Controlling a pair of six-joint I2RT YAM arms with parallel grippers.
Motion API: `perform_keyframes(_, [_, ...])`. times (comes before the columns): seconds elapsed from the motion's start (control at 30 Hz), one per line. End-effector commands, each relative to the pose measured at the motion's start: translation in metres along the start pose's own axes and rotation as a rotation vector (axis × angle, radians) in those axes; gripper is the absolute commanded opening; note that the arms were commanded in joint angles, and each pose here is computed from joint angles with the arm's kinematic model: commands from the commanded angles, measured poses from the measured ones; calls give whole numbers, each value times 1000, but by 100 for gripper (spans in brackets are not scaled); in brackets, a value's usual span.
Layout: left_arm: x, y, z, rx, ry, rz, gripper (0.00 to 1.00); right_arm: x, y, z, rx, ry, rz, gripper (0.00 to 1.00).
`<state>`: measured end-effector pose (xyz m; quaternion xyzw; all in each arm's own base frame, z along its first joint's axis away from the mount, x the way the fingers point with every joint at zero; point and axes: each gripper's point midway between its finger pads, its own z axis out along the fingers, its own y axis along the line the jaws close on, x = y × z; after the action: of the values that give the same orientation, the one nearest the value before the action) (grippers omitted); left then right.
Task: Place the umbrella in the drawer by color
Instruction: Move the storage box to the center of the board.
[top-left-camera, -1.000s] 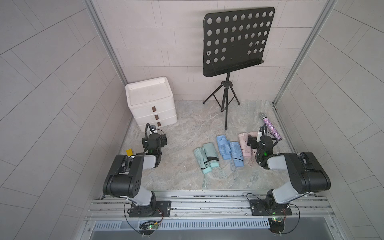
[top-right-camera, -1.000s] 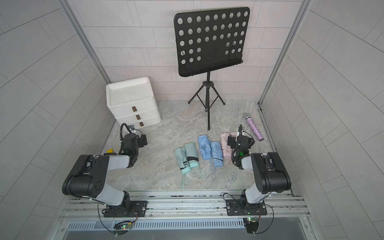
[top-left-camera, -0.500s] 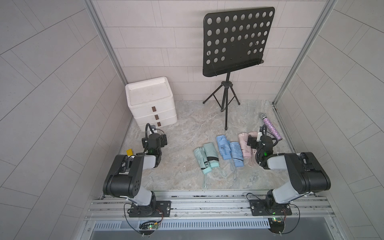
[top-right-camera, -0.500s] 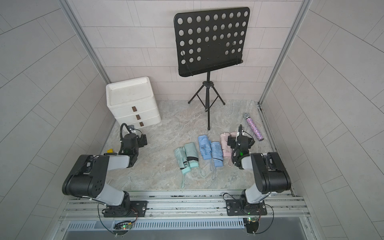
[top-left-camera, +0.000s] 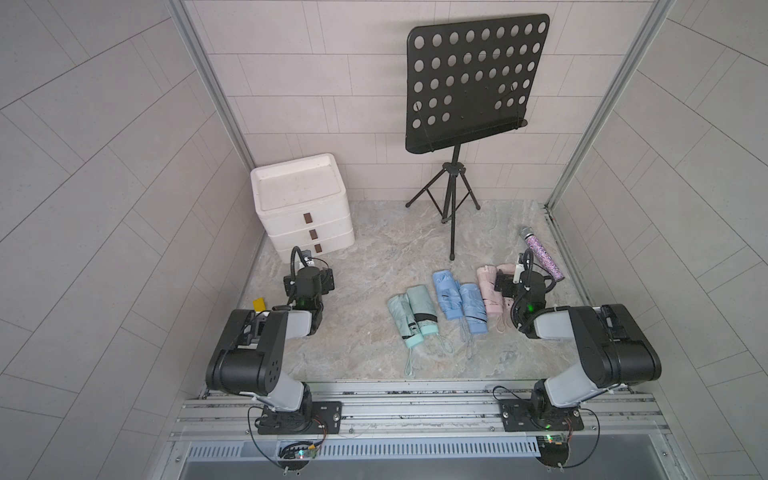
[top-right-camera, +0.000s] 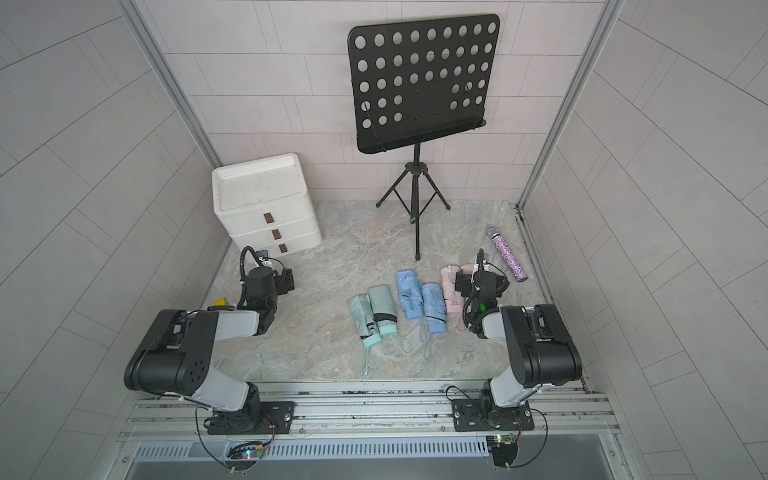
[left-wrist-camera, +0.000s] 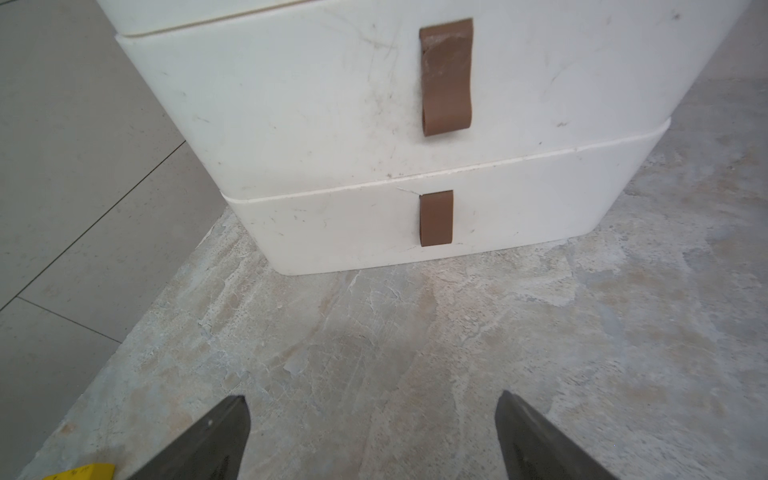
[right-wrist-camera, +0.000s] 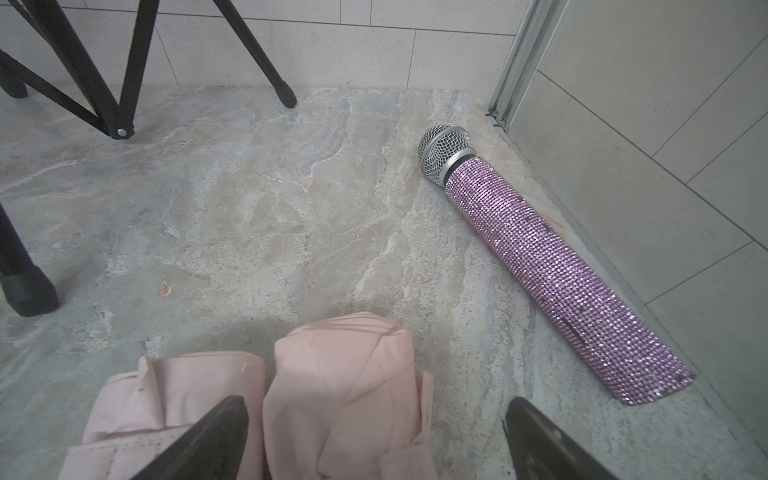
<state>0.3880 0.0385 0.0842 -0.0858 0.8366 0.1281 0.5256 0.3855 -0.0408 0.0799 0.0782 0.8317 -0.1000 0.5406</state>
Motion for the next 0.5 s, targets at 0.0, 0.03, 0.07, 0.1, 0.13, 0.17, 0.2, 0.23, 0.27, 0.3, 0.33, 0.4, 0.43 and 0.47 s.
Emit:
perform_keyframes(0.0, [-18, 3, -11, 1, -38, -26, 100, -28, -10, -2, 87, -2, -15, 100])
perform_keyframes(0.03, [-24, 7, -15, -12, -42, -34, 100, -35, -9, -2, 88, 59, -31, 100])
perform_keyframes(0.07, [-30, 8, -18, -14, -46, -38, 100, -43, -9, -2, 92, 87, -37, 100])
perform_keyframes(0.1, [-34, 10, -22, -17, -44, -38, 100, -56, -6, 0, 79, 92, -31, 100])
perform_keyframes(0.13, [-41, 13, -25, -26, -49, -43, 100, -63, -1, 1, 53, 90, -26, 100])
perform_keyframes(0.17, [-48, 15, -28, -38, -56, -43, 100, -67, 3, 0, 41, 97, -25, 100])
perform_keyframes(0.2, [-57, 20, -30, -62, -64, -37, 100, -73, 5, -1, 42, 104, -13, 100])
perform_keyframes(0.23, [-65, 27, -31, -100, -64, -32, 100, -80, 7, -3, 37, 109, 16, 100])
perform_keyframes(0.27, [-73, 35, -32, -138, -56, -34, 100, -87, 10, -5, 25, 107, 43, 100])
perform_keyframes(0.3, [-78, 44, -31, -165, -16, -44, 100, -95, 15, -7, -1, 112, 87, 100])
perform_keyframes(0.33, [-79, 49, -30, -154, 52, -53, 100, -103, 22, -10, -41, 119, 114, 100])
perform_keyframes(0.4, [-86, 56, -30, -119, 172, -69, 100, -120, 35, -16, -122, 129, 168, 100])
perform_keyframes(0.43, [-88, 65, -31, -151, 209, -63, 100, -128, 39, -18, -147, 125, 207, 100])
perform_keyframes(0.47, [-91, 76, -32, -193, 217, -62, 100, -131, 38, -20, -139, 128, 258, 100])
